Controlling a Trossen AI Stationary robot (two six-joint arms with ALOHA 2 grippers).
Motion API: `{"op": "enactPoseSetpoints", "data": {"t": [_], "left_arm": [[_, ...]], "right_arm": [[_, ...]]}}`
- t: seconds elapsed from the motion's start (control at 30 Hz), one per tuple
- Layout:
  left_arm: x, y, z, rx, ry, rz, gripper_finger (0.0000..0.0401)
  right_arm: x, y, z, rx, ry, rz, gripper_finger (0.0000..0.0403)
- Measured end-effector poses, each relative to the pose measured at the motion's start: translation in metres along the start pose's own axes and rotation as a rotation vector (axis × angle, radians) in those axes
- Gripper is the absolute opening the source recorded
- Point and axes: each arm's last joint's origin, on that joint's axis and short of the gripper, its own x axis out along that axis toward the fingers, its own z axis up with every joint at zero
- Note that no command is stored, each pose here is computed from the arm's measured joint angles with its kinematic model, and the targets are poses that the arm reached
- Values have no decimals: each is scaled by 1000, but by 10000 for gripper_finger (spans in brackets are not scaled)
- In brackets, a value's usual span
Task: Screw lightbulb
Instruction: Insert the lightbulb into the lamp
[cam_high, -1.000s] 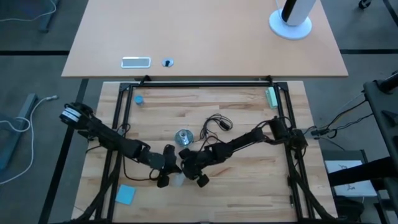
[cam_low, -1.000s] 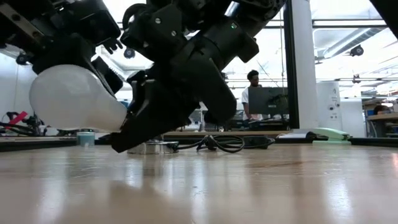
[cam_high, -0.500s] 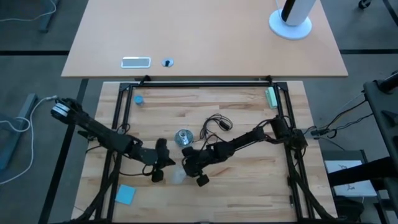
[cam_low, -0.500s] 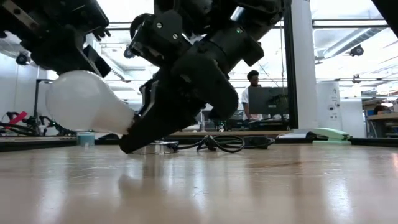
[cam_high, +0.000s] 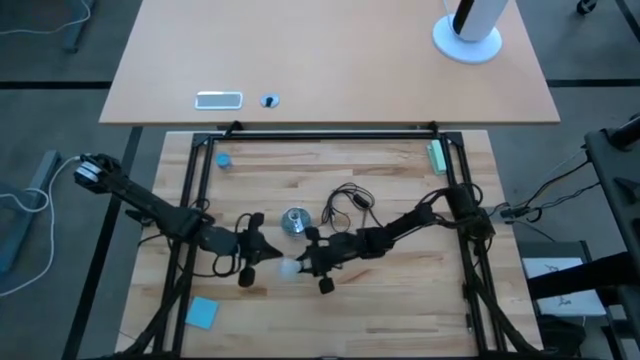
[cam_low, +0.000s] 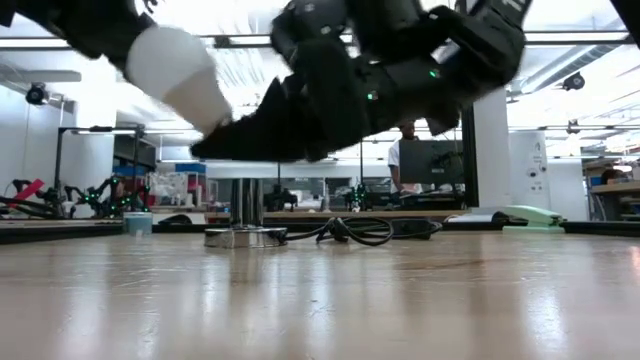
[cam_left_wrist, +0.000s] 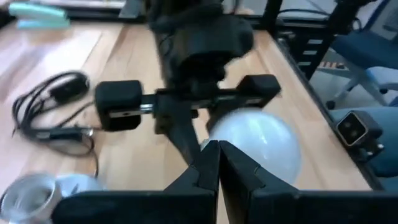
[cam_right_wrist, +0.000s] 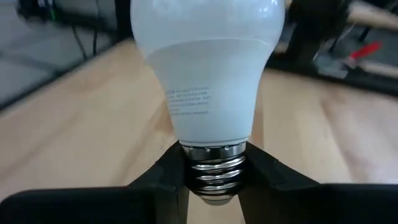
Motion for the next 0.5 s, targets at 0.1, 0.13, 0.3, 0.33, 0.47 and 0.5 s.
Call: {"op": "enactPoseSetpoints", "data": {"t": [0.1,0.13,0.3,0.33,0.47,0.5], "left_arm": [[-1,-1,4,22,-32,-15,0],[-1,-1,5,20,-46,-20,0],[1,-2,5,15,-47,-22,19],[1,-2,4,9,-42,-22,27],[1,-3,3,-4,-27,-37,77],[1,-3,3,-2,-26,-45,93]], "right_arm": [[-8,2,-4,14,-86,-33,87],[-11,2,-5,16,-107,-39,87],[-17,7,-8,15,-134,-97,87],[-17,8,-8,9,-128,-111,87],[-19,9,-11,9,-107,-160,87],[-19,9,-12,16,-89,-168,87]]}}
